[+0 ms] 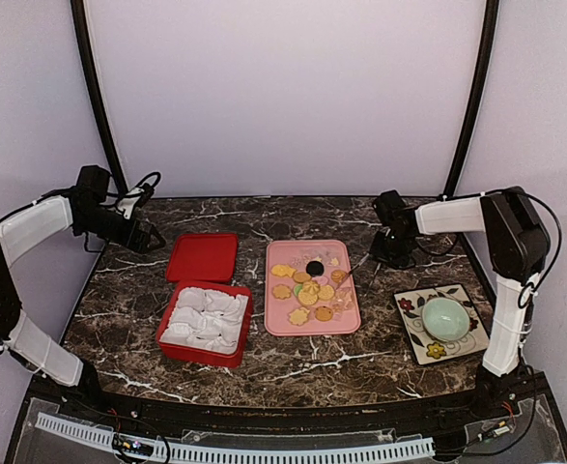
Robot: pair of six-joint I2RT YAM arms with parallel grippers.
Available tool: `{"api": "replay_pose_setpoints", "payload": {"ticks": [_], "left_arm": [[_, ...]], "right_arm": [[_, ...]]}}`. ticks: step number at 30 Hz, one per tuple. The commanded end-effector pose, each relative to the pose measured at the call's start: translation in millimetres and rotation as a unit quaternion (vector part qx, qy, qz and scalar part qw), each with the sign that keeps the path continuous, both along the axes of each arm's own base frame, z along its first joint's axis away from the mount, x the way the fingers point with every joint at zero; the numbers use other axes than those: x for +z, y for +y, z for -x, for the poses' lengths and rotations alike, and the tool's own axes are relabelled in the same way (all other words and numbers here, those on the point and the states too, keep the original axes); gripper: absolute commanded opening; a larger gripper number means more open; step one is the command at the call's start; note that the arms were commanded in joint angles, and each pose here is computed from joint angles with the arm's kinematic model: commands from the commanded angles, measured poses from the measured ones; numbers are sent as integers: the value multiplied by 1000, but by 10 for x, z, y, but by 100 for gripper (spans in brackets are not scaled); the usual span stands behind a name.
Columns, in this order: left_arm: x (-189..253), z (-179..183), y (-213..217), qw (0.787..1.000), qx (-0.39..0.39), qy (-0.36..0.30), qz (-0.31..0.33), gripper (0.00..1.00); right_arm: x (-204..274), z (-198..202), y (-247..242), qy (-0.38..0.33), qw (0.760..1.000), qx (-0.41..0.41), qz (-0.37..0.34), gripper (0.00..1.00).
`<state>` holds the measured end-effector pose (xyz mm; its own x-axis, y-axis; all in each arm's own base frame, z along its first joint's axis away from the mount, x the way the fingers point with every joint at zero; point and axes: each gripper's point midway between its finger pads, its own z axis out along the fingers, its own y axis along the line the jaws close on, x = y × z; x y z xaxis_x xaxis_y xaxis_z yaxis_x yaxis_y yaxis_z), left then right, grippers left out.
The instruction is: Pack the cookies
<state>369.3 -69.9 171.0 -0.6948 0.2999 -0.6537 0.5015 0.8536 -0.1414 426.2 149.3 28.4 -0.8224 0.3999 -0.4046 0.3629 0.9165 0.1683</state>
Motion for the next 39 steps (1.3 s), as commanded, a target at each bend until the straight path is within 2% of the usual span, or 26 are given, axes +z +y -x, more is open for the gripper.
{"api": "replay_pose_setpoints", "payload": {"ticks": [1,8,17,20,22,28,33,39], "left_arm": [[6,98,-238,999,-42,12,-3,99],[54,198,-635,994,-107,29,-3,99],[291,242,-933,987,-153,33,34,99],[427,284,-1053,982,-168,42,71,99],[583,317,-1162,976,-182,46,108,99],[1126,488,-1474,940,-230,57,248,99],[1485,738,-1621,888,-274,100,355,99],[1696,1027,-1718,850,-315,109,407,98]], "right_arm": [[106,-93,36,-15,1000,0,-2,19],[277,-119,92,-41,999,3,-23,0],[882,-178,321,-109,992,38,-52,0],[1298,-135,646,-165,980,81,-73,0],[1679,-59,941,-216,965,119,-89,0],[2639,406,2079,-343,896,246,-140,0],[3098,775,2770,-397,846,302,-190,0],[3437,1011,3185,-446,802,318,-238,0]]}}
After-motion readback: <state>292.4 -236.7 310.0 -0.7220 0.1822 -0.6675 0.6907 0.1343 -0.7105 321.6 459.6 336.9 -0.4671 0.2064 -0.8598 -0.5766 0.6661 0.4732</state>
